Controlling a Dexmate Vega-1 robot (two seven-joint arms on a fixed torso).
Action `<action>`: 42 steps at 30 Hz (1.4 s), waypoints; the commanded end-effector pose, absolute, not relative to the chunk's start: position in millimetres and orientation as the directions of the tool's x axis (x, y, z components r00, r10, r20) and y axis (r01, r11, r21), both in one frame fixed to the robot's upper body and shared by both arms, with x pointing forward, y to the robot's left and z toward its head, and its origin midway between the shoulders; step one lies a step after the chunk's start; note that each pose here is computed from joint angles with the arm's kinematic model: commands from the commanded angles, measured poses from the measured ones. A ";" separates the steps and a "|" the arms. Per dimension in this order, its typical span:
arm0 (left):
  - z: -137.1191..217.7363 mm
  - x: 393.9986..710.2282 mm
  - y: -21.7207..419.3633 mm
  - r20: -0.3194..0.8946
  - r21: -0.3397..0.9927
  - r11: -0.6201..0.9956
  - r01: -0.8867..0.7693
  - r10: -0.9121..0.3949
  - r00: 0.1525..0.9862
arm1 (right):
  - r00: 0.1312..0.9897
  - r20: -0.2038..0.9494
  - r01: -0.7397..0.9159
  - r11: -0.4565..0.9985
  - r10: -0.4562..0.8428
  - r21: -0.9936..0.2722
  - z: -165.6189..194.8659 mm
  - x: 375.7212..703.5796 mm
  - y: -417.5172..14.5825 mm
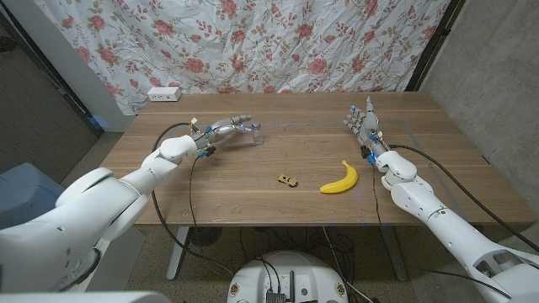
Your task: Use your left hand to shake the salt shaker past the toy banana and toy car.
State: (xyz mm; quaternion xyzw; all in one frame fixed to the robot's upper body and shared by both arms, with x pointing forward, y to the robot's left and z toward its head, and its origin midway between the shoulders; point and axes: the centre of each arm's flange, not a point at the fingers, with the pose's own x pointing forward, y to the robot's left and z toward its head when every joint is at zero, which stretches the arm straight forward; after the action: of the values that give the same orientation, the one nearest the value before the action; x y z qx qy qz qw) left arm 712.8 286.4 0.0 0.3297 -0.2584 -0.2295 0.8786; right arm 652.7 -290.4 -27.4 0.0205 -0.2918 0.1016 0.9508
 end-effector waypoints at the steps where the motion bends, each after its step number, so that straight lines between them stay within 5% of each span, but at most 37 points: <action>1: -4.4 715.2 281.2 0.290 0.726 0.655 0.211 -0.570 0.769 | 0.809 0.559 -0.205 0.979 0.181 -0.020 -27.4 652.6 -290.3; 42: -14.8 729.5 254.5 0.292 0.747 0.651 0.131 -0.500 0.815 | 0.809 0.559 -0.205 0.979 0.181 -0.020 -27.5 652.7 -290.3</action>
State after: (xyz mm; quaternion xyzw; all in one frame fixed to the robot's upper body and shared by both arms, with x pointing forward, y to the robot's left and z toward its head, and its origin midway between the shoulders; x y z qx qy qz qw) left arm 725.3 263.3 -12.1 0.3735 -0.2516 -0.1865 0.8732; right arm 652.6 -290.3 -27.4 0.0206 -0.2919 0.1016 0.9508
